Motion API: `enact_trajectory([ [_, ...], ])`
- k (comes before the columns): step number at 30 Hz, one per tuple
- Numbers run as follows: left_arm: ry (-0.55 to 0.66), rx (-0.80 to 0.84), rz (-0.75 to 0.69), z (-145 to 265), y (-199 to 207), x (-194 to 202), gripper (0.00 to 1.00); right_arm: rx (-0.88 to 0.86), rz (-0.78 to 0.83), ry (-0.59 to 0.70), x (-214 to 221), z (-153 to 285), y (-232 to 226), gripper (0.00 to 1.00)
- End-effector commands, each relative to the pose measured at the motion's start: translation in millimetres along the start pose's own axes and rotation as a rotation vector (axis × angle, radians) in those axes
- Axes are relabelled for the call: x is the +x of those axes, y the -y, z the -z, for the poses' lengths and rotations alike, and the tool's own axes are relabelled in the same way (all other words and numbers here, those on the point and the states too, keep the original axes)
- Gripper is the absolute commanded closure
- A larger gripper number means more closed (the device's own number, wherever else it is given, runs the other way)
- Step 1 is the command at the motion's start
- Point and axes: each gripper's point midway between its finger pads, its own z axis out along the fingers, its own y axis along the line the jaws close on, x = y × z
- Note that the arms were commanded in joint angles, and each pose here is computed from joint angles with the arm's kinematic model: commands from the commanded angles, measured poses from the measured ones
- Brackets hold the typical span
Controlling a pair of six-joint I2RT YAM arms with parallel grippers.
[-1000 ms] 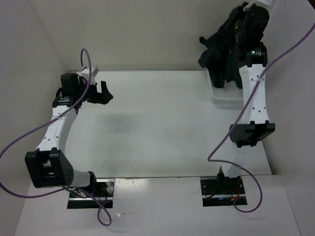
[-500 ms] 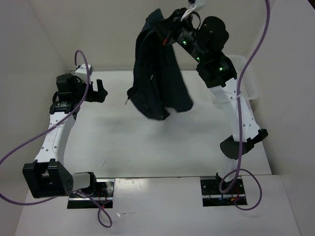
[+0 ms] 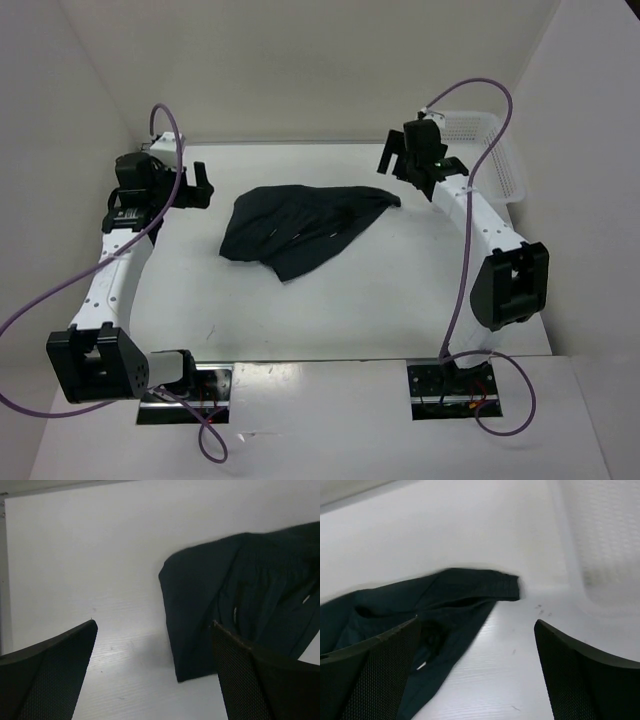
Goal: Fold and stack the shorts
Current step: Move the shorts to the center of the board
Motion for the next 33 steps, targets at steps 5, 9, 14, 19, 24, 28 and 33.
enact_trajectory([
  [5,-0.28,0.097,0.064,9,30,95,0.0,-0.303,0.205,0.108,-13,37,-89,0.0],
  [9,-0.417,0.082,0.087,16,33,147,0.0,-0.451,0.412,-0.004,62,-2,-185,0.0],
  [14,-0.416,0.088,0.072,13,38,161,0.0,-0.483,0.346,-0.038,74,-59,-237,0.0],
  [19,-0.424,0.054,0.066,-2,29,178,0.0,-0.442,0.298,-0.115,115,-121,-238,0.0],
  [24,-0.448,0.078,0.077,-14,31,187,0.0,-0.429,0.31,-0.211,159,-136,-225,0.06],
  [28,-0.459,0.086,0.074,-23,32,195,0.0,-0.401,0.32,-0.236,172,-141,-215,0.12],
  [33,-0.479,0.105,0.076,-27,37,211,0.03,-0.418,0.321,-0.254,177,-139,-216,0.57],
])
